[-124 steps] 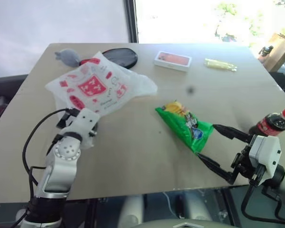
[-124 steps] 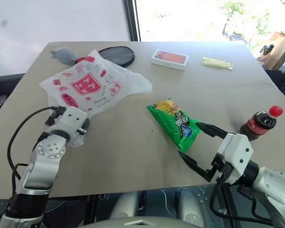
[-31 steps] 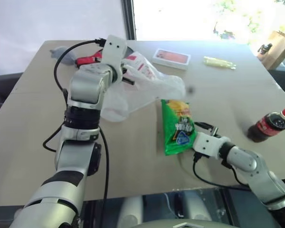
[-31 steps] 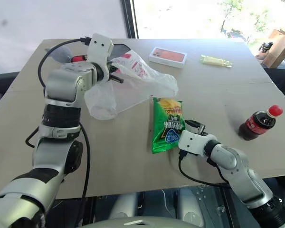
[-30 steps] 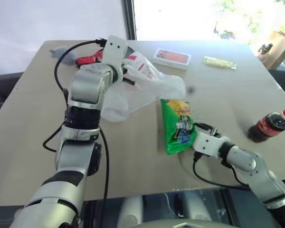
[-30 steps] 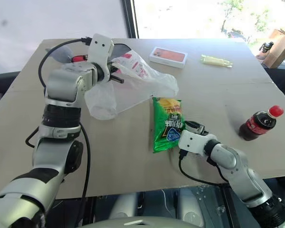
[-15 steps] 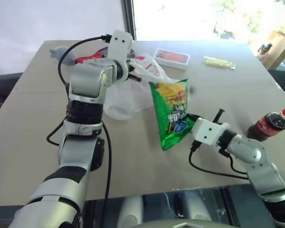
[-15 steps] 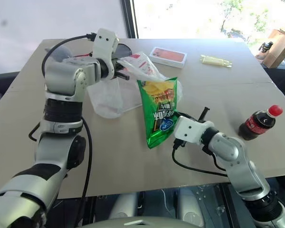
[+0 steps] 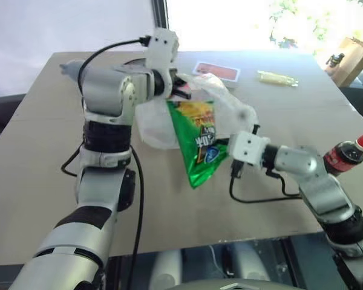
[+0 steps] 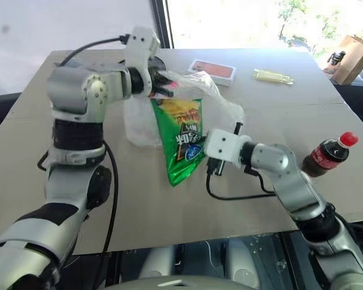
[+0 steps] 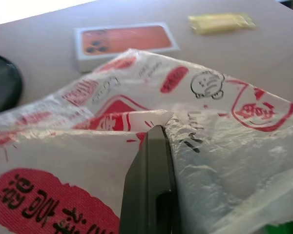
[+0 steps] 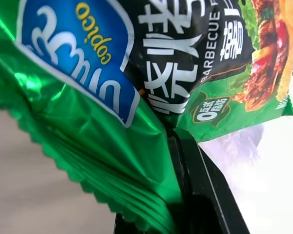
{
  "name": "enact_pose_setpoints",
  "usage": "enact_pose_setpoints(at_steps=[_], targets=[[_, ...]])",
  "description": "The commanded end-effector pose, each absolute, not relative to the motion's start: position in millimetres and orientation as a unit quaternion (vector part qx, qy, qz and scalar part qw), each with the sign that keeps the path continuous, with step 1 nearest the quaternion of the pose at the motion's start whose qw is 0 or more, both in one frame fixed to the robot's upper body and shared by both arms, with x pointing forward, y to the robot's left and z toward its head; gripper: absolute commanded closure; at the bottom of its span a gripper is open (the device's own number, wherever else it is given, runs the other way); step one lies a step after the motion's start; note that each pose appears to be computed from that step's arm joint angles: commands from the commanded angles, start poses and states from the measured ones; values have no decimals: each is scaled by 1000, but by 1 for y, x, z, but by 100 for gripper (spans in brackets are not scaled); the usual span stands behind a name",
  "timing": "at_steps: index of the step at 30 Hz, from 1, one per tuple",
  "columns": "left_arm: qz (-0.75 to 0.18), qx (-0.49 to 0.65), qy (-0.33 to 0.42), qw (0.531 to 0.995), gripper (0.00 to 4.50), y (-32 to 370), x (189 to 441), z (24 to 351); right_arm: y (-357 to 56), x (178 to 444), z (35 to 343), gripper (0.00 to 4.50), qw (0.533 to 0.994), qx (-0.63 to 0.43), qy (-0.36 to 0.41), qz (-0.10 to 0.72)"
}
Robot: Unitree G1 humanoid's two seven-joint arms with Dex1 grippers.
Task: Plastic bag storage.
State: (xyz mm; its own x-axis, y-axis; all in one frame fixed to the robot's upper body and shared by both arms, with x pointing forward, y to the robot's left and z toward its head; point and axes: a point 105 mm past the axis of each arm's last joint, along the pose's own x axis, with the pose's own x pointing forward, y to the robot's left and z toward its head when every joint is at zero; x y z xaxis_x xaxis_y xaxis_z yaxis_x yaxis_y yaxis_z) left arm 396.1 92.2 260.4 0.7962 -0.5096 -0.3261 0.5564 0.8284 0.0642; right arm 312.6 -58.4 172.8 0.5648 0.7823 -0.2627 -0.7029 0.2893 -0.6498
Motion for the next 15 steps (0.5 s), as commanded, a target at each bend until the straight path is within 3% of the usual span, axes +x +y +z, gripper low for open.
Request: enact_pose_setpoints(at_steps=[1,9,12,14,15], targets=[[-316,102,137,933,450,87,378,269,-62,332,183,444,811,-377,-60,444],[-333,83,154,926,450,87,365,267,-80,378,177,444,840,-401,13,367],[-350,57,158,922,450,80,361,269,-68,397,185,444,857,-386,7,342],[-366,22,167,915,450,72,358,270,-38,401,188,444,862,-338,2,378],[-371,4,174,912,450,68,357,269,-22,402,191,420,862,-318,-7,394]])
